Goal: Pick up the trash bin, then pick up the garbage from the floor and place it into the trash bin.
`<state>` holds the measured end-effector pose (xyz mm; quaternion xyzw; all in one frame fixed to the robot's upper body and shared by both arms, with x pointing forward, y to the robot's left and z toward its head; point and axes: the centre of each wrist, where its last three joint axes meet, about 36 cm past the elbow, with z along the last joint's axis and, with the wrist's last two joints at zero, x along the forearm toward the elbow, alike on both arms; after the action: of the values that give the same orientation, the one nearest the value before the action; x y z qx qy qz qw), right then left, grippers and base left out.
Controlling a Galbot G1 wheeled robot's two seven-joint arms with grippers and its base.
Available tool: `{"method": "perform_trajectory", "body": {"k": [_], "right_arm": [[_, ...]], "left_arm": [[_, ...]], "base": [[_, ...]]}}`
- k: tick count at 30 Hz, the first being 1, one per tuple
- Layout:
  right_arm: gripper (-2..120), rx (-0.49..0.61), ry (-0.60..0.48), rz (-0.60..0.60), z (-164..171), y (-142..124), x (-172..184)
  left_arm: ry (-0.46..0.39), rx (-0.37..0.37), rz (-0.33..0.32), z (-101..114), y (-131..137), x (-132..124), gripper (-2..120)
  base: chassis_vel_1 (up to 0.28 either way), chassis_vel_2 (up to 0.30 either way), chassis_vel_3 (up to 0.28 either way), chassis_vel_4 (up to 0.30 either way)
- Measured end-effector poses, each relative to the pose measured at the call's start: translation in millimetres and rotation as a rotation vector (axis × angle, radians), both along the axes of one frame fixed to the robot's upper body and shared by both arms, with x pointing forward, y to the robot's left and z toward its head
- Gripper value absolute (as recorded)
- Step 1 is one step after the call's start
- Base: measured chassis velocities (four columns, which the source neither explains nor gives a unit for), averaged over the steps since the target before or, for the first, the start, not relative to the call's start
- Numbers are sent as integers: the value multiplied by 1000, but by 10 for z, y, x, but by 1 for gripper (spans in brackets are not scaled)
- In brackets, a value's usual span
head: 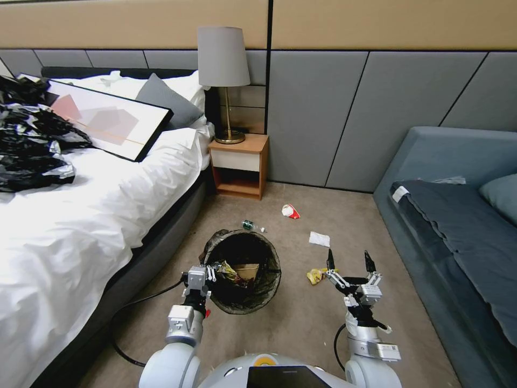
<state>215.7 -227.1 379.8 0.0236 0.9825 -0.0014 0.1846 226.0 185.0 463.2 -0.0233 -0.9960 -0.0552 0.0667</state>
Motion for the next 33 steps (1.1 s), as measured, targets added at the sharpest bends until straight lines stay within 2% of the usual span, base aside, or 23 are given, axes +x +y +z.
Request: {"method": "perform_trajectory", "body": {"k": [11, 21, 25, 27, 29, 32, 33], "right_arm": [[100, -10, -27, 21, -22, -9, 54], [100, -3, -4, 3, -16, -34, 193], [100, 16, 49, -24, -18, -28, 361], [100, 55, 134, -49, -26, 30, 513], [100, 63, 162, -58, -28, 43, 556], [100, 117, 336, -116, -11, 107, 748], [100, 117, 336, -116, -11, 107, 748]], "left_arm": [[0, 0, 3, -3, 0, 4, 1], [0, 0, 5, -3, 1, 5, 1], [1, 2, 6, -5, -3, 1, 1], [3, 4, 8, -8, -6, -8, 1], [4, 5, 8, -7, -6, -10, 1], [5, 7, 11, -1, -1, -21, 1], [5, 7, 11, -1, -1, -21, 1]], "base": [[-40, 45, 42, -29], [0, 0, 0, 0], [0, 0, 0, 0], [0, 0, 0, 0], [0, 0, 0, 0], [0, 0, 0, 0], [0, 0, 0, 0]]}}
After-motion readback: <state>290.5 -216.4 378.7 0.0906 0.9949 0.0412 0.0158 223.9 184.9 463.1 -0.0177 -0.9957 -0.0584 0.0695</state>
